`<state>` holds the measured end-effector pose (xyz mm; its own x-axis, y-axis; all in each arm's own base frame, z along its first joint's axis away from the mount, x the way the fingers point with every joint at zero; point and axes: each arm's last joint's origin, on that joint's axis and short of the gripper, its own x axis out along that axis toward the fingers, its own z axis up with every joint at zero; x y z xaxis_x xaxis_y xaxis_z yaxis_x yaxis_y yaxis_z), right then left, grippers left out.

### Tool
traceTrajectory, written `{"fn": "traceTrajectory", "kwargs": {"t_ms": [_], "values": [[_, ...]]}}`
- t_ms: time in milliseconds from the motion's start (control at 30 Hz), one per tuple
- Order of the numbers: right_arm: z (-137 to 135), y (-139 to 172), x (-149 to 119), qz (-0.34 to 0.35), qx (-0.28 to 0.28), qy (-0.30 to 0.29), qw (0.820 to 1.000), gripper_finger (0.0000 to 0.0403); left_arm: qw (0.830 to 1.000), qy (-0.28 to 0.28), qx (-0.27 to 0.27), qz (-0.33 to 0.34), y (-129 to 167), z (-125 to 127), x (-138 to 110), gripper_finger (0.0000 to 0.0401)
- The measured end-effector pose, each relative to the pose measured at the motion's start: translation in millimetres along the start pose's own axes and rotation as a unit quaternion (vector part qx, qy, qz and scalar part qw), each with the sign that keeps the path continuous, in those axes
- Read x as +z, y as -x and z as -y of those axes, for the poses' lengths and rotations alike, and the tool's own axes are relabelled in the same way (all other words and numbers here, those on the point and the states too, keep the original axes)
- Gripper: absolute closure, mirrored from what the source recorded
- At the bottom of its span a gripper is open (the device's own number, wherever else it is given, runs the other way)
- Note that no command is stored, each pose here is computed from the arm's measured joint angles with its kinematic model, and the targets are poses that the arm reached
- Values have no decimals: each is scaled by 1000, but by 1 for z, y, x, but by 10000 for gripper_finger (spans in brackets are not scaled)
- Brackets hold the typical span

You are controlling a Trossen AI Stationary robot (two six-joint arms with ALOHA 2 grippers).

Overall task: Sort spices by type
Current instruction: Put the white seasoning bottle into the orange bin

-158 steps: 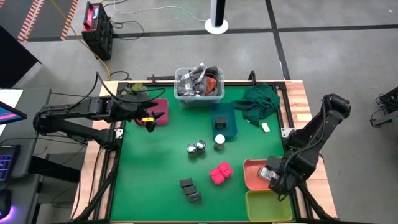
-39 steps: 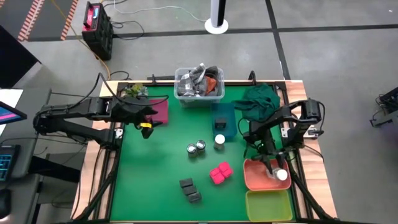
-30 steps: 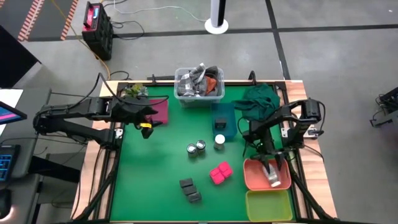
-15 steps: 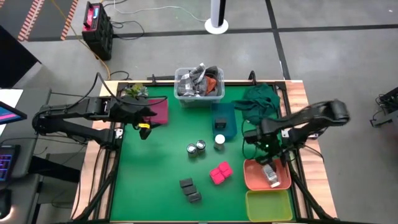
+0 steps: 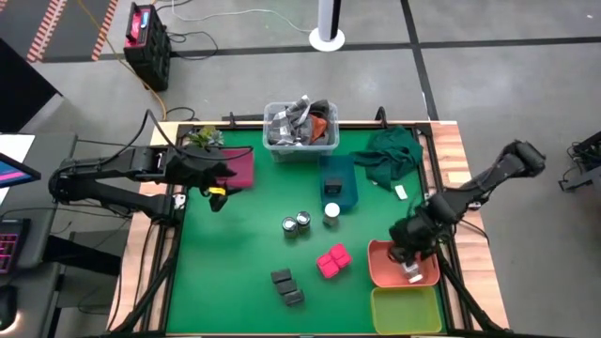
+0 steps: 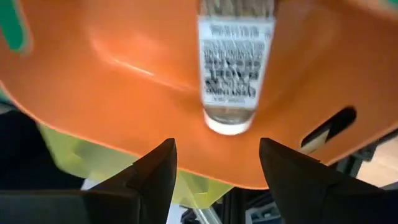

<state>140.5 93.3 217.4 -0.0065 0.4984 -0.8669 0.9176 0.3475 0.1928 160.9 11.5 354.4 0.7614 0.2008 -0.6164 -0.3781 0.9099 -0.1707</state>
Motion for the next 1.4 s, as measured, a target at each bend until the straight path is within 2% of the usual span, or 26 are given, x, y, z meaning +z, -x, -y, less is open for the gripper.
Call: {"fn": "traceTrajectory", "kwargs": {"t_ms": [233,600,967,1233,1400], "values": [[1,-18,-25,23,-33,-27,999,142,1000,-2,-1,-12,0,0,-2,152],[-23,-47,-34,76,-97,-14,992,142,1000,-3,-7,-26,0,-1,-4,152],[-18,-72,-48,93,-143,-18,985,142,998,-7,-12,-55,1,-2,-9,152],[-21,-92,-39,87,-133,-2,987,151,999,-23,-9,-28,13,-1,2,152],[-21,-92,-33,92,-149,9,984,166,1000,-23,3,-17,24,-1,8,152]]}}
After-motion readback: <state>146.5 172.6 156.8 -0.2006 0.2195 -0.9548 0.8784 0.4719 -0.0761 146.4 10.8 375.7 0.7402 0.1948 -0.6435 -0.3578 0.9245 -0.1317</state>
